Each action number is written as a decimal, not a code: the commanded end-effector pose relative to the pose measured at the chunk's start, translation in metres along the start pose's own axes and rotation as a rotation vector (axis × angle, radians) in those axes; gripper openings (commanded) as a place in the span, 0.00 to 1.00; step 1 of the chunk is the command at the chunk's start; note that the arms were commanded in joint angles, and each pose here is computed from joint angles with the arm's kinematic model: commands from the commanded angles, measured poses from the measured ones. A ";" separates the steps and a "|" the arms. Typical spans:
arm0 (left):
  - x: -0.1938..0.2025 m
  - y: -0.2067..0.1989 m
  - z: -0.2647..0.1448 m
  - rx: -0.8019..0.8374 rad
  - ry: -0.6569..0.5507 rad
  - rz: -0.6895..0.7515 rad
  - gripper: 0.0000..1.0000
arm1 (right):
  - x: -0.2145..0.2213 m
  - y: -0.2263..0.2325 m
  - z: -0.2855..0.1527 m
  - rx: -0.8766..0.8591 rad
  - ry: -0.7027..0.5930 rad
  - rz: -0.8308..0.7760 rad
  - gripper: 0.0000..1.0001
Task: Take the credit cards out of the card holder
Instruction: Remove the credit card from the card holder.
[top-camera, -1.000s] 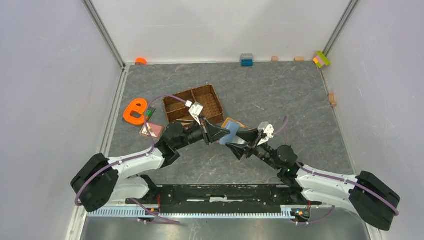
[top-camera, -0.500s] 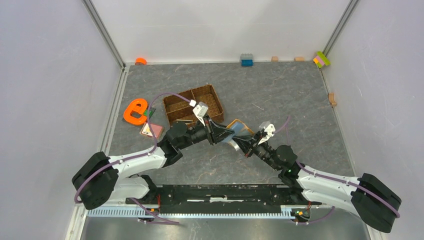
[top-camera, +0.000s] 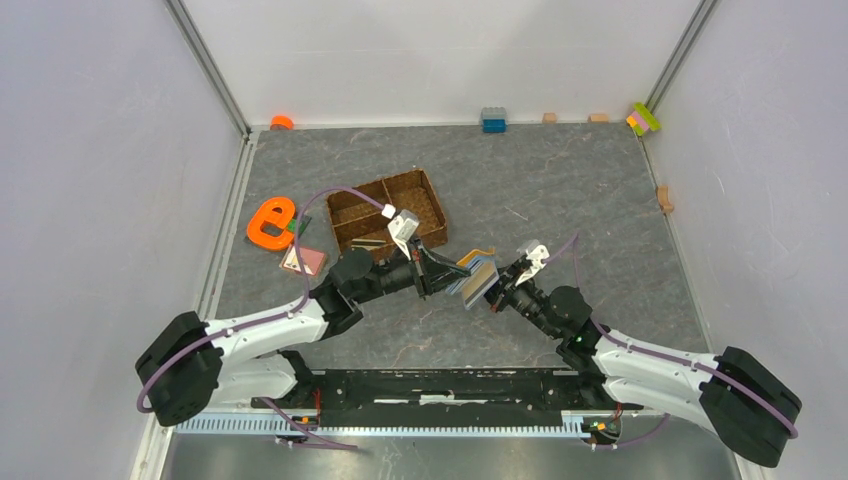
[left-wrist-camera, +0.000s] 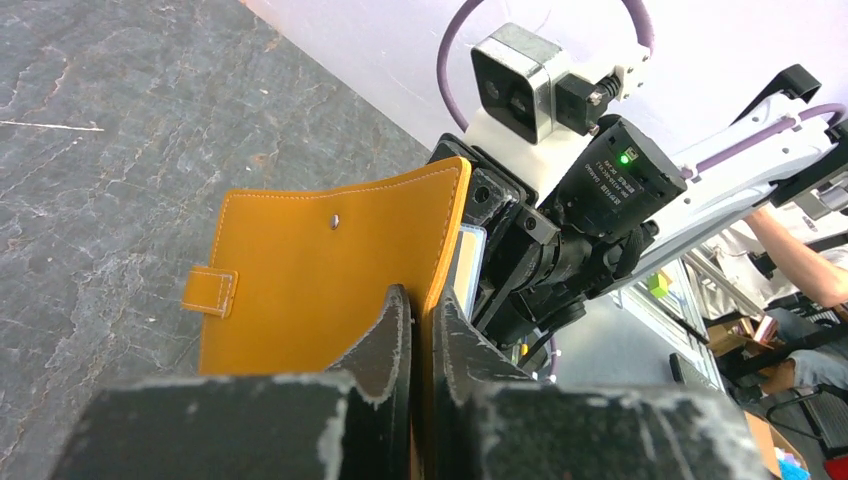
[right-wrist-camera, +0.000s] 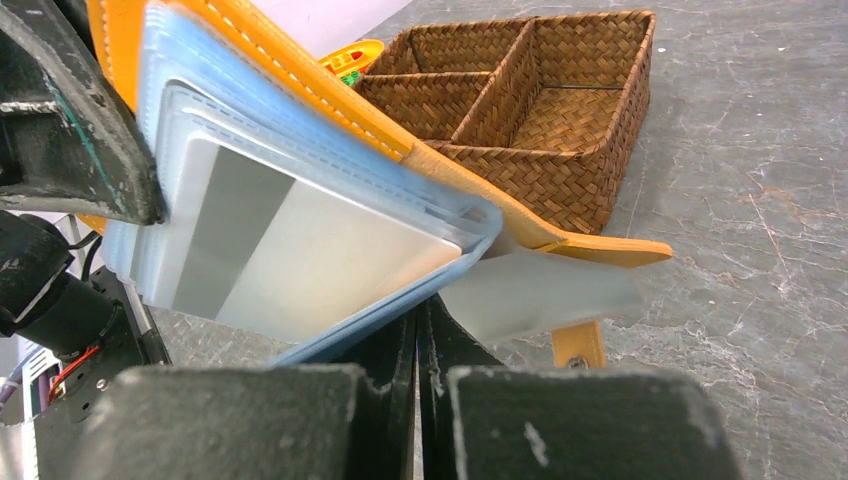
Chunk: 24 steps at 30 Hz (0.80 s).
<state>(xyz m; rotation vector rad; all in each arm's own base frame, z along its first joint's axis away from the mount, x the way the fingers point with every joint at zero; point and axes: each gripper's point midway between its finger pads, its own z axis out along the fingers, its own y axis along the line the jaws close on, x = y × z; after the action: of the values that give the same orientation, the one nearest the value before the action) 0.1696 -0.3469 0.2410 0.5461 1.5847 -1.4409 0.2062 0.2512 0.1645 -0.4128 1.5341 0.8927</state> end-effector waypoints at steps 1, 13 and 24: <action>-0.005 -0.026 0.003 0.098 0.021 -0.008 0.02 | -0.028 0.007 0.008 -0.021 -0.077 0.000 0.00; 0.004 0.004 0.012 -0.050 0.067 -0.010 0.22 | -0.033 0.028 0.008 -0.136 -0.075 -0.031 0.00; 0.026 0.020 0.025 -0.103 0.196 -0.036 0.02 | -0.027 0.028 0.013 -0.141 -0.035 -0.047 0.00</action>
<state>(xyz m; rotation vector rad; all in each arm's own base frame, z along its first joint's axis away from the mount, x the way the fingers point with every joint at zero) 0.1913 -0.3675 0.2194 0.5480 1.7668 -1.3579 0.1957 0.2557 0.1314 -0.5422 1.6405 0.8893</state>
